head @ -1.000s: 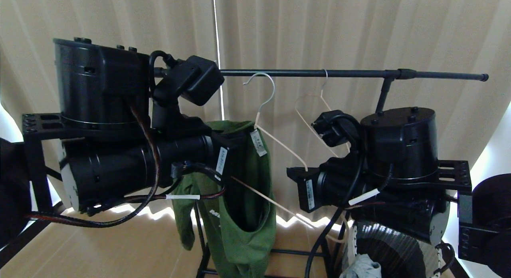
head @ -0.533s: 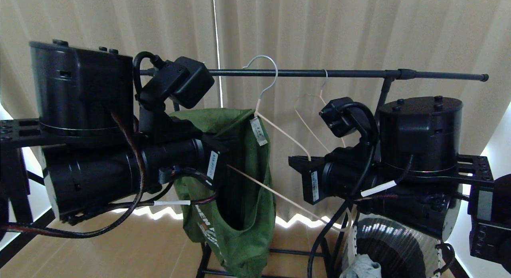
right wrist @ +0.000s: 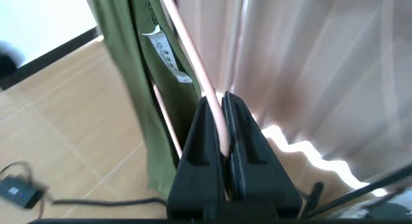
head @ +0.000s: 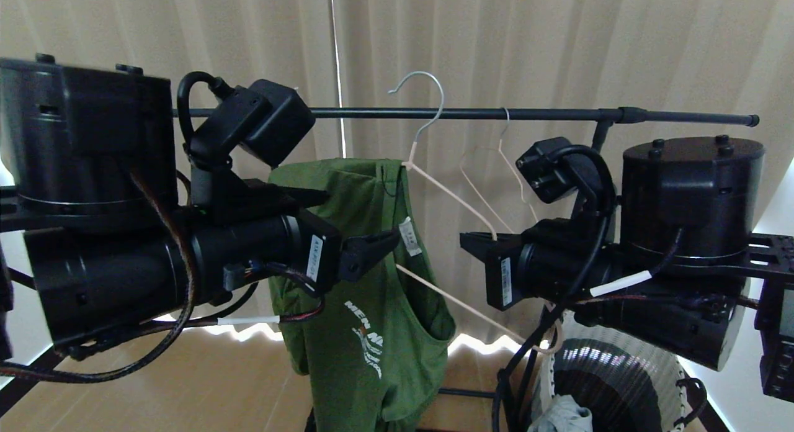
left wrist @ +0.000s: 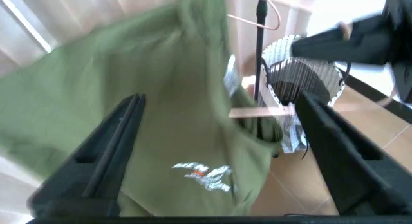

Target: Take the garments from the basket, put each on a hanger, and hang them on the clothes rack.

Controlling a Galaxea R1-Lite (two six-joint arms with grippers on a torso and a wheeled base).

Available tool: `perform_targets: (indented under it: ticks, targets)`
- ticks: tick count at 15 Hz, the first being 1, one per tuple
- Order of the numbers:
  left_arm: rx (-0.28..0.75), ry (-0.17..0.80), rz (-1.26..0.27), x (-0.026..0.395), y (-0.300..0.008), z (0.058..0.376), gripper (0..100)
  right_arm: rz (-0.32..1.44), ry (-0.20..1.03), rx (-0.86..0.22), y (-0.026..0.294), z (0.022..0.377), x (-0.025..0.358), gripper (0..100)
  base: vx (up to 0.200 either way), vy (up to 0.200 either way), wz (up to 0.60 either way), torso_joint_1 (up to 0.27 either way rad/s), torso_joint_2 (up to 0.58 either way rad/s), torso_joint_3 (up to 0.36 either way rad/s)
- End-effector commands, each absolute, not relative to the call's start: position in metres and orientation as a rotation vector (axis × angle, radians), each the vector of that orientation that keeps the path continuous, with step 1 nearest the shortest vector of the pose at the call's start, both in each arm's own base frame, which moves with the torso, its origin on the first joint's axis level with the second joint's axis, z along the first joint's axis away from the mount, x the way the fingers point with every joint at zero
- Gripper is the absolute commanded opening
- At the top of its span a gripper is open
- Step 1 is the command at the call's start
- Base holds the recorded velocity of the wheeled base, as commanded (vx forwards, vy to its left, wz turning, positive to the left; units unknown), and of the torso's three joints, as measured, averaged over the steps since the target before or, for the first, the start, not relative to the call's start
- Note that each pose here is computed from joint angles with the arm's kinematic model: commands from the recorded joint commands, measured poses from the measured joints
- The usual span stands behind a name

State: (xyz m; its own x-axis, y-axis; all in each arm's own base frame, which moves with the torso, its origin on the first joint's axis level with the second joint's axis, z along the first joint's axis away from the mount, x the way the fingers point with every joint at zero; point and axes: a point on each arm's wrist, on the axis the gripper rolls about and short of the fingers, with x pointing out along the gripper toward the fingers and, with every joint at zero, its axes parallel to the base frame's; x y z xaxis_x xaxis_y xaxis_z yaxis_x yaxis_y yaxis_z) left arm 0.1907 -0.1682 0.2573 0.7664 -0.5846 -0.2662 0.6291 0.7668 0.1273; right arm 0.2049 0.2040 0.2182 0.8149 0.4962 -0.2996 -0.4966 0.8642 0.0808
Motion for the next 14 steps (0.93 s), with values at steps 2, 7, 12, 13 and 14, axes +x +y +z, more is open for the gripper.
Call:
perform_targets:
  ticks: [2, 7, 12, 13, 14]
  targets:
    - [0.210, 0.202, -0.662, 0.178, -0.156, 0.259, 100, 0.486, 0.273, -0.005, 0.184, 0.231, 0.207, 0, 0.000, 0.000, 0.00, 0.000, 0.00, 0.000]
    - [0.264, 0.153, -0.605, 0.169, -0.130, 0.263, 100, 0.425, 0.231, -0.130, 0.137, 0.233, 0.203, 0, 0.000, 0.000, 0.00, 0.000, 0.00, 0.000]
    - [0.380, 0.119, -0.502, 0.176, -0.107, 0.266, 100, 0.463, 0.234, -0.160, 0.116, 0.230, 0.201, 0, 0.000, 0.000, 0.00, 0.000, 0.00, 0.000]
    - [0.415, 0.119, -0.469, 0.179, -0.101, 0.265, 100, 0.480, 0.238, -0.159, 0.116, 0.229, 0.200, 0, 0.000, 0.000, 0.00, 0.000, 0.00, 0.000]
    - [0.439, 0.108, -0.450, 0.180, -0.096, 0.265, 100, 0.503, 0.247, -0.159, 0.116, 0.227, 0.200, 0, 0.000, 0.000, 0.00, 0.000, 0.00, 0.000]
